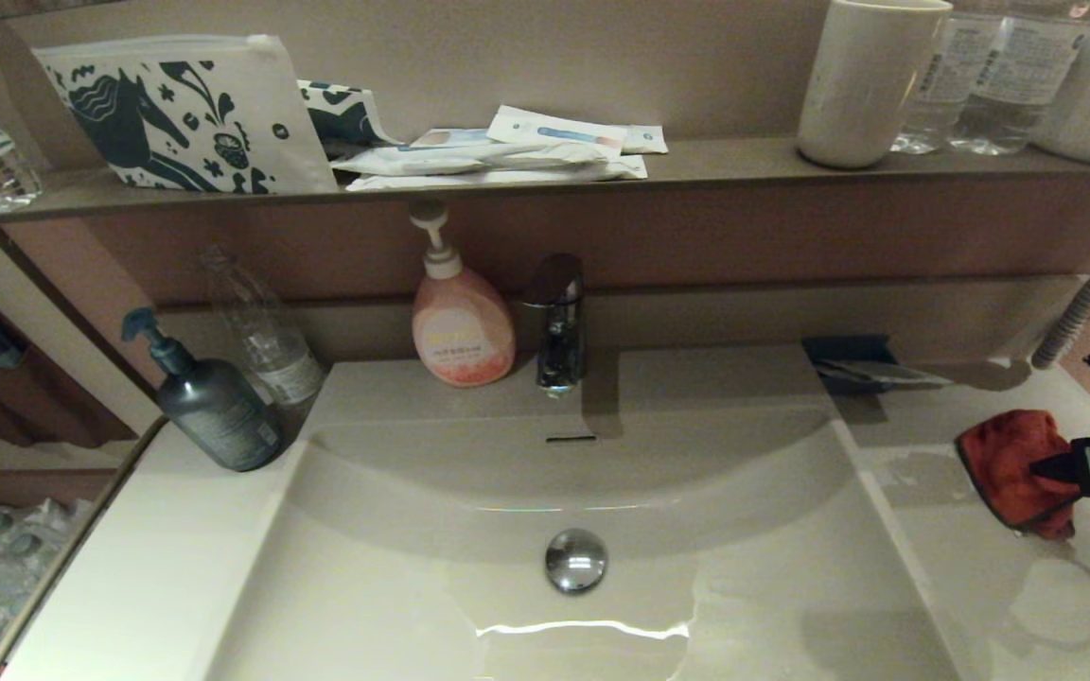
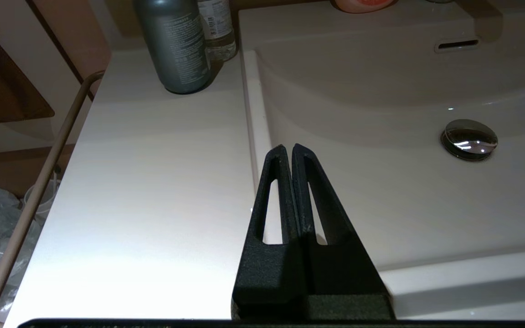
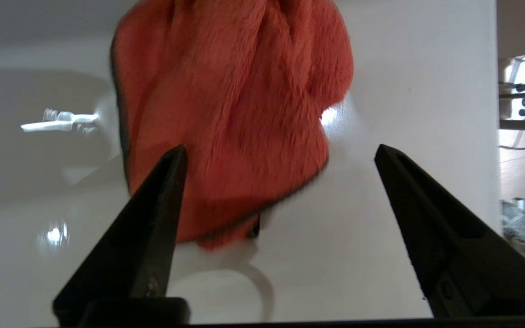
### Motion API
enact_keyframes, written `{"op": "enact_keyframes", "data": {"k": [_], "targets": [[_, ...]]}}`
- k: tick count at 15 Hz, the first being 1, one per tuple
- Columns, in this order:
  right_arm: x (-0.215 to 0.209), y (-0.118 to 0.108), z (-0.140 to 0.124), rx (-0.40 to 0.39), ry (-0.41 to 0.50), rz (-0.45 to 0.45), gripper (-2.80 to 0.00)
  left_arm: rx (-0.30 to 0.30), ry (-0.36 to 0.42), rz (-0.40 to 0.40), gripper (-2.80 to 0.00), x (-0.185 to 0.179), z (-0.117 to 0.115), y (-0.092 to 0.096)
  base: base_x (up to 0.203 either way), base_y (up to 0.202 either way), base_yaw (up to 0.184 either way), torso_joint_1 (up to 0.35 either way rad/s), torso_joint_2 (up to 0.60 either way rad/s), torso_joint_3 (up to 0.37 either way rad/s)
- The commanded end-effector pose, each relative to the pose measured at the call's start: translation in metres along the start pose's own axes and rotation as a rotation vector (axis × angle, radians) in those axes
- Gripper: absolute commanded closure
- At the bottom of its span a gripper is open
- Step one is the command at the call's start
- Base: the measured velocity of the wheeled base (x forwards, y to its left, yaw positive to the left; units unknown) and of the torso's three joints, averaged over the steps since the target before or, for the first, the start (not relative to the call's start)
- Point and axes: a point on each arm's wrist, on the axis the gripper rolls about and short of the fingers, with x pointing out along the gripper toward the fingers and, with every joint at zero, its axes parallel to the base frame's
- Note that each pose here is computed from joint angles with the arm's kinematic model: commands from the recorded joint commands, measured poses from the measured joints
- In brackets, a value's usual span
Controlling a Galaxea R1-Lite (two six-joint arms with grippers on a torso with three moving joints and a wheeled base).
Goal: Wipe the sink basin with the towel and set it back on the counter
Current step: Pick up the cloth
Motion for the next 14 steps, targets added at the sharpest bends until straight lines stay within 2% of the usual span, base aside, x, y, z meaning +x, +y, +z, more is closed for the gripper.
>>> {"op": "enact_keyframes", "data": {"k": [1,4,7,9,11,12,14], "targets": [[0.013,-0.001,0.004,0.021,-0.002,0.005,-2.80,0.000,0.001,0.000,0.00,0.000,0.000,0.000,0.000,0.000,0.000,0.000,0.00,0.000],[0.023,-0.002,0.010,0.039,-0.034,0.011,-2.80,0.000,0.001,0.000,0.00,0.000,0.000,0.000,0.000,0.000,0.000,0.000,0.00,0.000],[0.034,0.003,0.007,0.034,-0.008,0.039,-2.80,0.000,0.001,0.000,0.00,0.000,0.000,0.000,0.000,0.000,0.000,0.000,0.00,0.000],[0.045,0.006,0.007,0.083,-0.004,0.046,-2.80,0.000,0.001,0.000,0.00,0.000,0.000,0.000,0.000,0.000,0.000,0.000,0.00,0.000],[0.053,0.012,0.009,0.097,-0.015,0.058,-2.80,0.000,0.001,0.000,0.00,0.000,0.000,0.000,0.000,0.000,0.000,0.000,0.00,0.000],[0.052,0.015,0.010,0.094,-0.017,0.065,0.00,0.000,0.001,0.000,0.00,0.000,0.000,0.000,0.000,0.000,0.000,0.000,0.00,0.000],[0.050,0.019,0.012,0.105,-0.026,0.072,0.00,0.000,0.001,0.000,0.00,0.000,0.000,0.000,0.000,0.000,0.000,0.000,0.00,0.000]]}}
